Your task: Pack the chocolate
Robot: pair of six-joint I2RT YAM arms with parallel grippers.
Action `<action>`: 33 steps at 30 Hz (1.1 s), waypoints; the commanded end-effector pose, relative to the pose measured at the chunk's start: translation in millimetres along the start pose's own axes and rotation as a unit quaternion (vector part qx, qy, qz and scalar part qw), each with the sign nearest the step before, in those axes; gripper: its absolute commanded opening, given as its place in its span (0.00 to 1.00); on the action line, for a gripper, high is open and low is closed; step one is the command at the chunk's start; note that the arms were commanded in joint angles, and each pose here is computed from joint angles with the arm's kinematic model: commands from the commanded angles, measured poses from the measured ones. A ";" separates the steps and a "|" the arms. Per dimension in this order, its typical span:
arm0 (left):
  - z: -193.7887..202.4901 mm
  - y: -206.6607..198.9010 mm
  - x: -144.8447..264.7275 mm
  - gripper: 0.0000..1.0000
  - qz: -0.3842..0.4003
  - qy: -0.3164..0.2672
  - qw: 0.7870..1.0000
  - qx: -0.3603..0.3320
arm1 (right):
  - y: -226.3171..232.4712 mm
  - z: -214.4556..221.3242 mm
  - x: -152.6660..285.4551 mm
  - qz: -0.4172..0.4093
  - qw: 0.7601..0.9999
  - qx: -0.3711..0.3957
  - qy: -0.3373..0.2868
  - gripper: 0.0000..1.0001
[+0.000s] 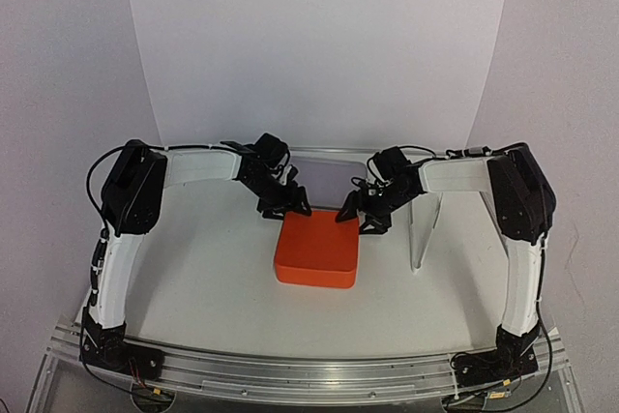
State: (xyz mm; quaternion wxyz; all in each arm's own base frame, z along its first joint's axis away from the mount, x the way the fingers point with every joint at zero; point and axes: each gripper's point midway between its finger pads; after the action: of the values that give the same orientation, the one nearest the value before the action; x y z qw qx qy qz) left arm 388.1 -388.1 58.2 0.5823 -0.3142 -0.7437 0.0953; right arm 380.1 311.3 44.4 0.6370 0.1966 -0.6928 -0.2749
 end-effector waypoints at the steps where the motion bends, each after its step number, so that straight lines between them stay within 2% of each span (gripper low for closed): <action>1: 32.7 0.0 -51.6 0.66 -0.007 0.063 0.998 -0.009 | -13.4 16.5 -27.1 0.003 0.999 -0.015 0.041 0.68; 4: 61.6 -7.6 -75.8 0.65 -0.005 0.104 0.994 -0.018 | -29.3 23.0 -37.6 0.015 0.998 -0.046 0.048 0.60; 8: 98.7 -4.8 -99.5 0.62 -0.026 0.161 0.986 -0.026 | -53.8 34.3 -59.1 0.023 0.993 -0.100 0.061 0.53; 12: 118.9 9.2 -112.1 0.62 -0.047 0.199 0.979 -0.022 | -85.2 47.2 -81.1 0.040 0.983 -0.169 0.066 0.33; 14: 135.0 14.4 -119.2 0.61 -0.051 0.223 0.973 -0.017 | -104.6 56.8 -90.6 0.055 0.976 -0.200 0.068 0.18; 16: 152.1 16.9 -124.8 0.61 -0.060 0.249 0.966 -0.021 | -121.4 66.9 -98.4 0.064 0.969 -0.227 0.070 0.14; 18: 171.2 21.8 -130.8 0.61 -0.066 0.277 0.959 -0.018 | -126.1 68.7 -101.9 0.051 0.967 -0.242 0.055 0.02; 19: 181.7 24.4 -133.1 0.61 -0.065 0.292 0.954 -0.012 | -127.2 68.8 -101.2 0.050 0.967 -0.246 0.049 0.00; 22: 208.8 34.6 -133.0 0.57 -0.074 0.331 0.941 0.002 | -141.5 78.8 -99.6 0.070 0.955 -0.284 0.046 0.00; 25: 224.7 37.8 -125.7 0.57 -0.076 0.345 0.936 0.003 | -155.0 83.4 -103.7 0.063 0.949 -0.309 0.022 0.00; 29: 224.3 35.5 -114.5 0.57 -0.075 0.337 0.938 -0.005 | -112.0 62.6 -101.7 -0.009 0.970 -0.241 0.025 0.01; 31: 212.1 32.2 -110.7 0.57 -0.082 0.320 0.944 -0.015 | -84.9 49.4 -90.4 -0.038 0.978 -0.202 0.017 0.08; 33: 192.9 25.8 -106.1 0.58 -0.087 0.295 0.951 -0.026 | -59.2 36.6 -72.1 -0.053 0.984 -0.169 0.003 0.19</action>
State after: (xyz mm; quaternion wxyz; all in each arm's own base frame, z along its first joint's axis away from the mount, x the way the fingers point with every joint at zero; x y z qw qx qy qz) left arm 436.0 -402.7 45.3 0.5220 -0.3237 -0.7883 0.0371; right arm 393.0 301.5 24.0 0.5829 0.1973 -0.6154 -0.4926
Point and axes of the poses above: each gripper's point midway between its finger pads, its own x axis back along the fingers, its own y axis along the line the jaws close on, z = x × y, and after that the axes turned 6 degrees about -x, right-handed
